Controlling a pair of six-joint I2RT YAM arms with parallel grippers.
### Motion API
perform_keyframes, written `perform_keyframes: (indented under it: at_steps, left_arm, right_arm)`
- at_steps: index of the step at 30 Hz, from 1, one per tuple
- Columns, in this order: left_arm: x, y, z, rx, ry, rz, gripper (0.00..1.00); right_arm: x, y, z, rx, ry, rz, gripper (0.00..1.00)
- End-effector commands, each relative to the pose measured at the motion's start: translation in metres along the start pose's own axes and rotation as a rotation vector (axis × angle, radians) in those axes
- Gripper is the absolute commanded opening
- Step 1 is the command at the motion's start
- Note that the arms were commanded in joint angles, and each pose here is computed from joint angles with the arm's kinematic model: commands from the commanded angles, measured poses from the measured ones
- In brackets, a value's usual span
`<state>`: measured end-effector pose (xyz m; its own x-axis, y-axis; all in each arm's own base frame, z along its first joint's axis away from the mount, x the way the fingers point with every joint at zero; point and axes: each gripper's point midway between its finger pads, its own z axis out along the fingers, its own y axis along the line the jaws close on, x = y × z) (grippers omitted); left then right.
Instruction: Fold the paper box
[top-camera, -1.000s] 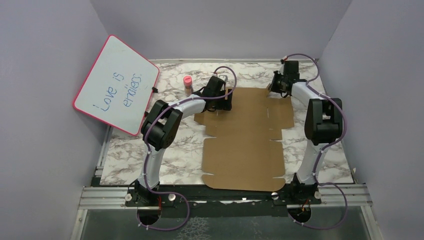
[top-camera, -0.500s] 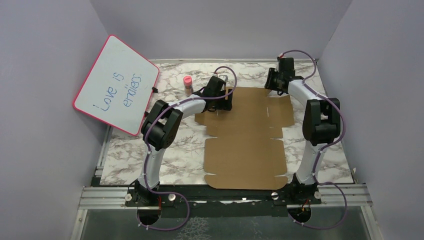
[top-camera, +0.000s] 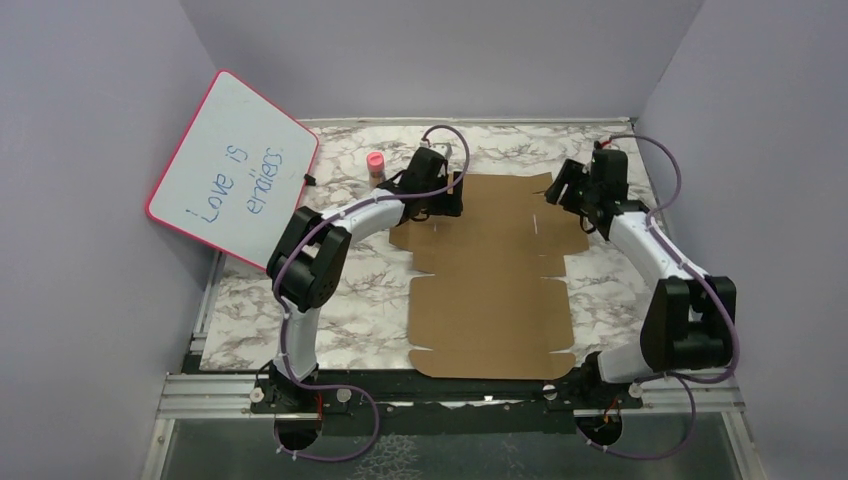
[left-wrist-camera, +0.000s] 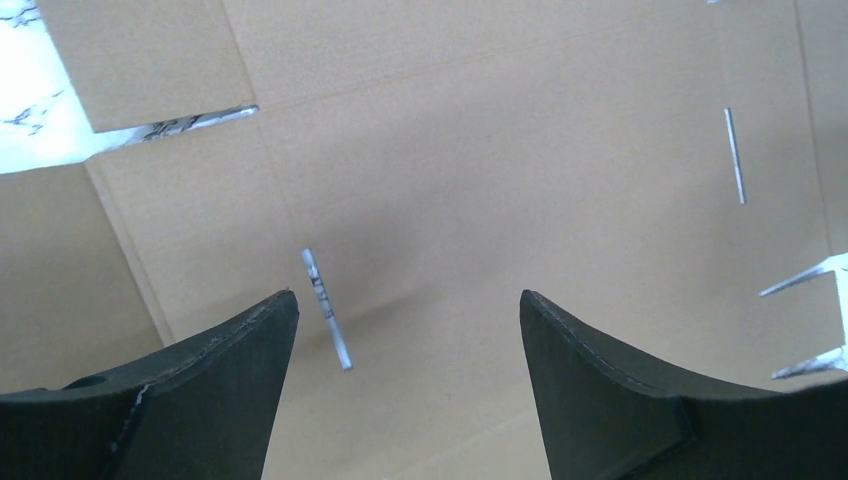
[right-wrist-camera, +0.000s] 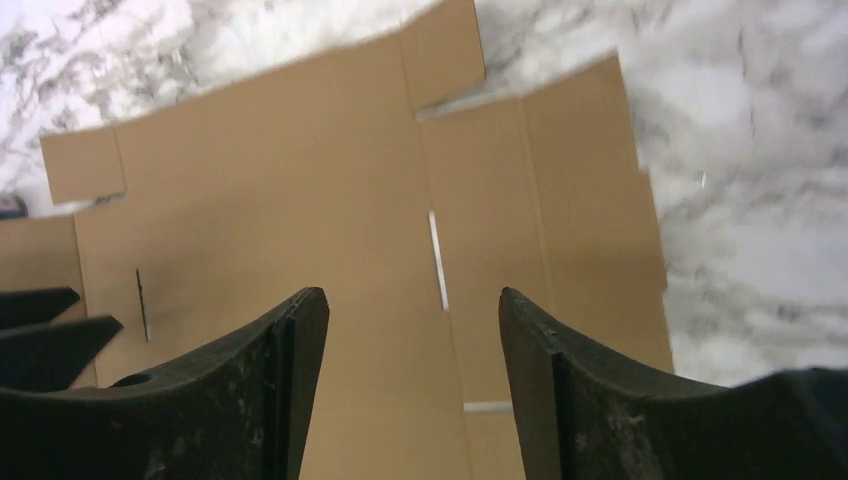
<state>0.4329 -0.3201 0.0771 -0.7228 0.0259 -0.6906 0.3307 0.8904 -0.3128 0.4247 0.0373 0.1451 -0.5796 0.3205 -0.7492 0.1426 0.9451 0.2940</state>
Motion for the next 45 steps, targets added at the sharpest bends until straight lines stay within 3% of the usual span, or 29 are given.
perform_keyframes:
  at_steps: [1,10,34,39,45]
  left_arm:
    - [-0.004,-0.008,-0.023,0.005,-0.027,-0.016,0.83]
    - [0.038,-0.020,-0.033,0.024,0.048,-0.005,0.83]
    - [0.069,-0.017,-0.018,0.014,0.120,0.012,0.83]
    - [0.076,-0.019,-0.014,0.022,0.139,0.009,0.83]
    - [0.078,-0.021,-0.012,0.027,0.145,0.011,0.82]
  right_arm:
    - [0.037,-0.001,-0.020,-0.034,0.019,0.112,0.70]
    - [0.096,-0.035,-0.042,0.045,0.070,0.109,0.80]
    - [0.151,-0.050,-0.025,0.032,0.232,0.199,0.81]
    - [0.153,-0.040,-0.025,-0.024,0.263,0.194,0.75]
    - [0.137,-0.026,-0.034,-0.094,0.244,0.162,0.54]
